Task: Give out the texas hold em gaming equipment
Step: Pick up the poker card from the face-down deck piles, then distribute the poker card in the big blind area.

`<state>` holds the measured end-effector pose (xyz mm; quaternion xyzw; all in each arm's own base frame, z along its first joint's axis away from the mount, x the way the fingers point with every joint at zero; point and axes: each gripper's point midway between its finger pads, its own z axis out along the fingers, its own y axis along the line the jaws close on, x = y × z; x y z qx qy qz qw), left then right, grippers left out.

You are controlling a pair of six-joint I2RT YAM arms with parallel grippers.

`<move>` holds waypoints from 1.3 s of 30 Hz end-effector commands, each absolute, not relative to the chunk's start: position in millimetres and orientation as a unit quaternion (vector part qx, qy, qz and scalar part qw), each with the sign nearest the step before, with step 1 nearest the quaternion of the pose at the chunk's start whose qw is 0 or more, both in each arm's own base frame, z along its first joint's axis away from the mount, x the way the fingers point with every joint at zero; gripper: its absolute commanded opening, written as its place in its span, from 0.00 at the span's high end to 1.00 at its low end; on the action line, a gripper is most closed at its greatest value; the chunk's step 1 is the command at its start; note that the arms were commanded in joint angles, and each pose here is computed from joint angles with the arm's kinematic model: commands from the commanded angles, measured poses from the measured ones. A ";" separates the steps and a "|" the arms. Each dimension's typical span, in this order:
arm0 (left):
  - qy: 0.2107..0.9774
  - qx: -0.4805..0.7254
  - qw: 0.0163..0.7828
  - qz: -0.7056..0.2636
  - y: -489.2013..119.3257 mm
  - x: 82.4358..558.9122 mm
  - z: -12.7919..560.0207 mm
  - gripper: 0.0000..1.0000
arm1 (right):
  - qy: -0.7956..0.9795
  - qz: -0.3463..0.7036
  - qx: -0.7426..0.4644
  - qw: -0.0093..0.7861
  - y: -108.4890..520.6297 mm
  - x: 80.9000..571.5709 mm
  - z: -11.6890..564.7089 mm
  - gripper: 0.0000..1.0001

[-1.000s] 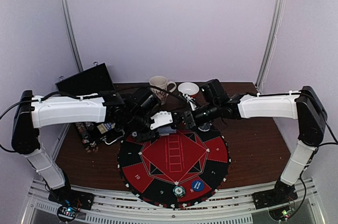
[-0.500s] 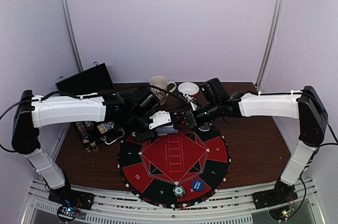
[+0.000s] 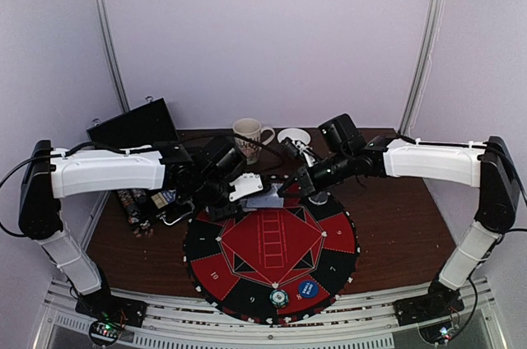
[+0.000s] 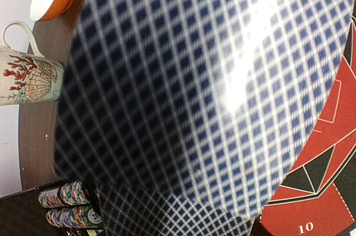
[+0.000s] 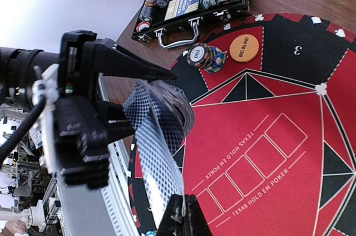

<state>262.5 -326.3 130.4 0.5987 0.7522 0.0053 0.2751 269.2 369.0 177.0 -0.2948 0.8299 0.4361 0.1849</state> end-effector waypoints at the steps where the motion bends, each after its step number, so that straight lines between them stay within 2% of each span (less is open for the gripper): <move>1: 0.761 0.577 0.297 -0.003 -327.0 271.9 138.2 0.52 | 0.820 0.437 -0.301 0.214 352.0 274.1 209.2 1.00; 5: 0.767 0.567 0.300 -0.006 -325.2 275.0 138.6 0.52 | 0.827 0.423 -0.287 0.233 330.2 285.4 218.9 1.00; 12: 0.788 0.534 0.307 -0.002 -316.9 281.9 143.1 0.52 | 0.863 0.342 -0.288 0.236 286.0 293.0 214.3 1.00; 18: 0.812 0.488 0.319 -0.004 -311.3 286.0 153.4 0.51 | 0.868 0.297 -0.338 0.209 268.5 276.3 209.8 1.00; 24: 0.839 0.441 0.319 -0.007 -301.5 284.3 156.7 0.51 | 0.845 0.324 -0.370 0.210 271.7 256.8 218.4 1.00; 28: 0.850 0.419 0.319 -0.012 -294.9 280.6 156.6 0.51 | 0.847 0.306 -0.383 0.208 266.9 248.9 209.0 1.00; 39: 0.839 0.434 0.328 -0.025 -294.9 274.8 156.9 0.51 | 0.878 0.235 -0.379 0.172 239.3 235.1 183.1 1.00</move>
